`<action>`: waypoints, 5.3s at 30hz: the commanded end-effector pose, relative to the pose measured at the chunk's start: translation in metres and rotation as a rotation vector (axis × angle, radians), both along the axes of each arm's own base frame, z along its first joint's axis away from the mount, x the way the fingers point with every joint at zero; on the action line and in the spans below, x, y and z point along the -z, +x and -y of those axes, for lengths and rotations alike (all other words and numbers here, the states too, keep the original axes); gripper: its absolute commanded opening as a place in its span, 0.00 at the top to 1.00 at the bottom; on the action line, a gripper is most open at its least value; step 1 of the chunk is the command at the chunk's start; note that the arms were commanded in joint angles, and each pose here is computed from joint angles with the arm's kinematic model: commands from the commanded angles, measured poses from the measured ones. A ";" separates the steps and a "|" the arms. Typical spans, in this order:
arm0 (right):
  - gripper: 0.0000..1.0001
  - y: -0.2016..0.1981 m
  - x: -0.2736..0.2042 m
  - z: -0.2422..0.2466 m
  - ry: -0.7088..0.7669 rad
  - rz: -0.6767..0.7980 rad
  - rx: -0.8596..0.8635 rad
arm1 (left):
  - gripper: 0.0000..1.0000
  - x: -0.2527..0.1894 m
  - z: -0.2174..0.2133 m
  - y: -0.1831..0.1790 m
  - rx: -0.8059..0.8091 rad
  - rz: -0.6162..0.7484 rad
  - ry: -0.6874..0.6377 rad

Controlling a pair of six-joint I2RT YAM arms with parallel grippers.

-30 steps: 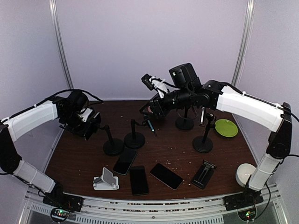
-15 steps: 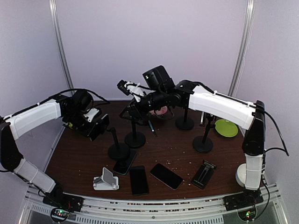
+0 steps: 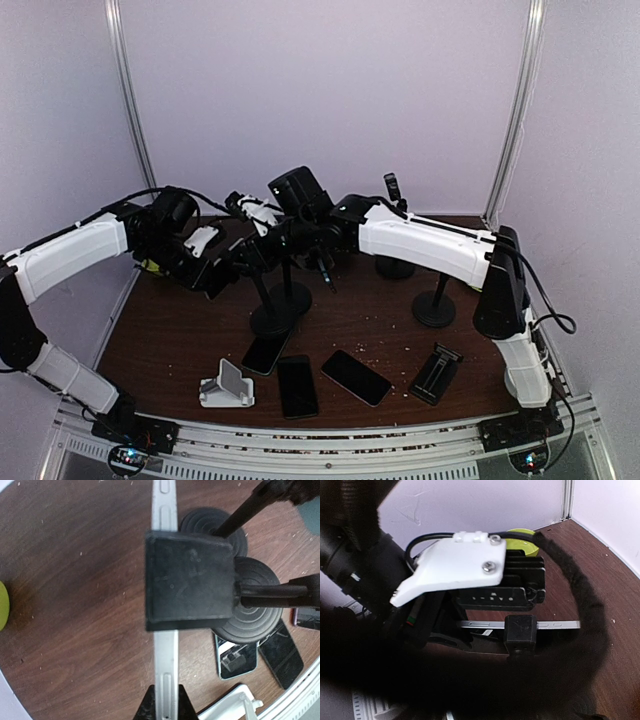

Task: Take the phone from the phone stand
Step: Hold the phone stand, then remove the phone from the phone stand.

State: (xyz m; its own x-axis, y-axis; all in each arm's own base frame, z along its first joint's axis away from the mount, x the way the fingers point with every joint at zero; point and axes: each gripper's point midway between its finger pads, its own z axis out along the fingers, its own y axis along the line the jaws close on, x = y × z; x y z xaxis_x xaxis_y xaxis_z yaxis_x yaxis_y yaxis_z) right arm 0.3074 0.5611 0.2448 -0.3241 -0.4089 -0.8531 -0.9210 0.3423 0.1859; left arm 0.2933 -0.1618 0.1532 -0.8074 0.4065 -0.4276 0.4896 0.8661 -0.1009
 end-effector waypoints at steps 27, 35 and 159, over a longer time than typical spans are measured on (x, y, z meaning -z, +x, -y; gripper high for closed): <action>0.41 0.019 0.058 0.005 -0.228 0.087 0.220 | 0.91 -0.113 0.059 -0.010 0.209 0.350 -0.339; 0.44 0.001 0.061 -0.010 -0.185 0.031 0.140 | 0.91 -0.112 0.070 -0.019 0.259 0.353 -0.330; 1.00 0.054 -0.023 0.069 -0.160 0.122 0.445 | 1.00 -0.151 0.002 -0.034 0.092 0.662 -0.116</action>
State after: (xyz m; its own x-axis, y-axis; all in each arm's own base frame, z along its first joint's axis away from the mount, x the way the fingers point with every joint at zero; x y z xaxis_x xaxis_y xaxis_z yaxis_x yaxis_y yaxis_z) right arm 0.3348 0.5348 0.2622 -0.3743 -0.3716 -0.8496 -0.7705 0.6344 0.0620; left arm 0.2424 -0.1644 0.2491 -0.4557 0.5042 -0.7336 0.6202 0.7710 0.1446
